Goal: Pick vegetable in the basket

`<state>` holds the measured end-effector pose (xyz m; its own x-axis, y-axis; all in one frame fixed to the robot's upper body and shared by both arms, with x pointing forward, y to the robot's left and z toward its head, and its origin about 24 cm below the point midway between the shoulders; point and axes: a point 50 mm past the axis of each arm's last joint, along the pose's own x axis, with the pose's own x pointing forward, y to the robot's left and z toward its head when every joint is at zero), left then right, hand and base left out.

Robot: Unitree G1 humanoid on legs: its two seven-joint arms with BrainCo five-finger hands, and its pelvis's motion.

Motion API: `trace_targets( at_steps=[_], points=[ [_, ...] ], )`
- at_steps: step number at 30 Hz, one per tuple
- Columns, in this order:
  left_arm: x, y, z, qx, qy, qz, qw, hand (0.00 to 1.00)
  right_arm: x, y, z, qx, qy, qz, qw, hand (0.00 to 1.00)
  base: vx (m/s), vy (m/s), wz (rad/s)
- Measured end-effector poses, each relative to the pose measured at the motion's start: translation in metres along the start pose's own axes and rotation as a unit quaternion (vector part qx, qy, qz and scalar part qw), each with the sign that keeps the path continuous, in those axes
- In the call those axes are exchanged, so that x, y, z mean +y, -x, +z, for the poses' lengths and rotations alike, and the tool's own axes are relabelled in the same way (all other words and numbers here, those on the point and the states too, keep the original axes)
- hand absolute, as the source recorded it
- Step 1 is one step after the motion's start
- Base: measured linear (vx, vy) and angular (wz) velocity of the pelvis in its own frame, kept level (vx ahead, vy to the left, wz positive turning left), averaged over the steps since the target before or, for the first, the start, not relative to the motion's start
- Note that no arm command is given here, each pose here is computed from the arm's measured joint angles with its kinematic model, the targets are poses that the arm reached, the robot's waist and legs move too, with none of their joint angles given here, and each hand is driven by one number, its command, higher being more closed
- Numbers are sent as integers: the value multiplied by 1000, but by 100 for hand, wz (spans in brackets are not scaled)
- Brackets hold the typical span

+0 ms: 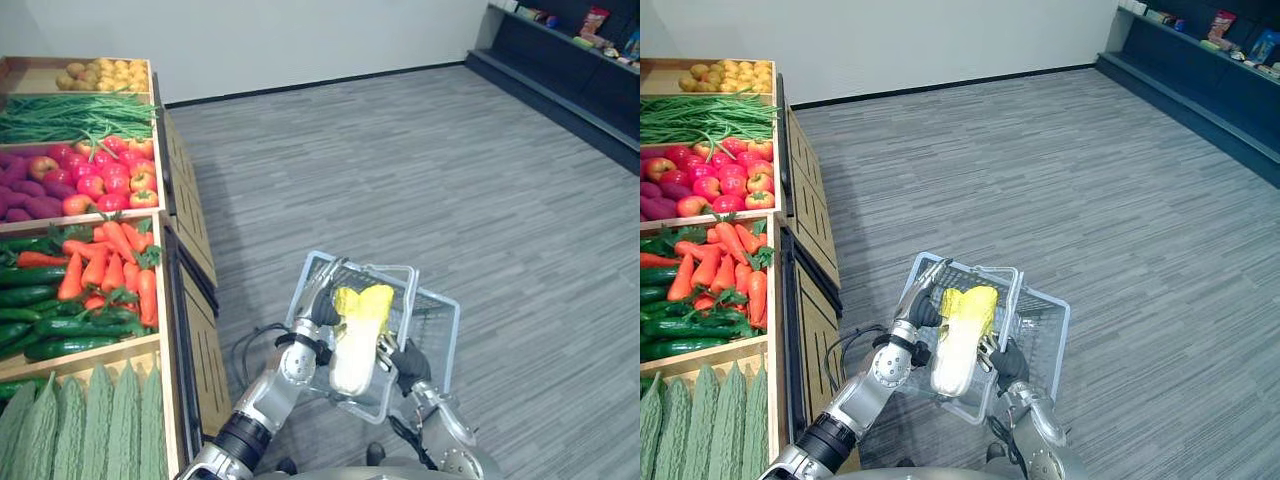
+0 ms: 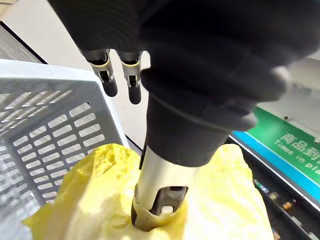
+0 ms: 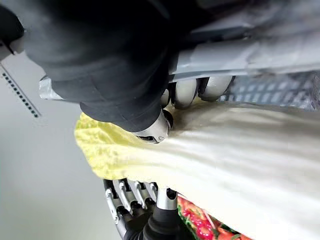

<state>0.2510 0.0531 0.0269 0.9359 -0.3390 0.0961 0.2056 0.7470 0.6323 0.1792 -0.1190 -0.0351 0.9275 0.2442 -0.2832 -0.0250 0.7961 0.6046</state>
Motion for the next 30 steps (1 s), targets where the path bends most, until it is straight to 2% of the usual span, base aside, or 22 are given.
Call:
trace_targets(
  at_steps=[8, 20, 25, 30],
  points=[
    [2, -1, 23, -60, 14, 6, 998, 0, -9, 5, -8, 14, -5, -22, 1000, 100, -15, -7, 0],
    [9, 7, 9, -25, 20, 23, 999, 0, -27, 11, -6, 2, -9, -66, 998, 100, -9, -3, 0],
    [34, 19, 11, -25, 90, 93, 991, 0, -35, 18, -7, 3, 12, -89, 996, 100, 0, 0, 0],
    [70, 53, -9, 24, 185, 216, 959, 0, -55, 25, 8, -27, 54, -148, 987, 100, -14, -14, 9]
  ],
)
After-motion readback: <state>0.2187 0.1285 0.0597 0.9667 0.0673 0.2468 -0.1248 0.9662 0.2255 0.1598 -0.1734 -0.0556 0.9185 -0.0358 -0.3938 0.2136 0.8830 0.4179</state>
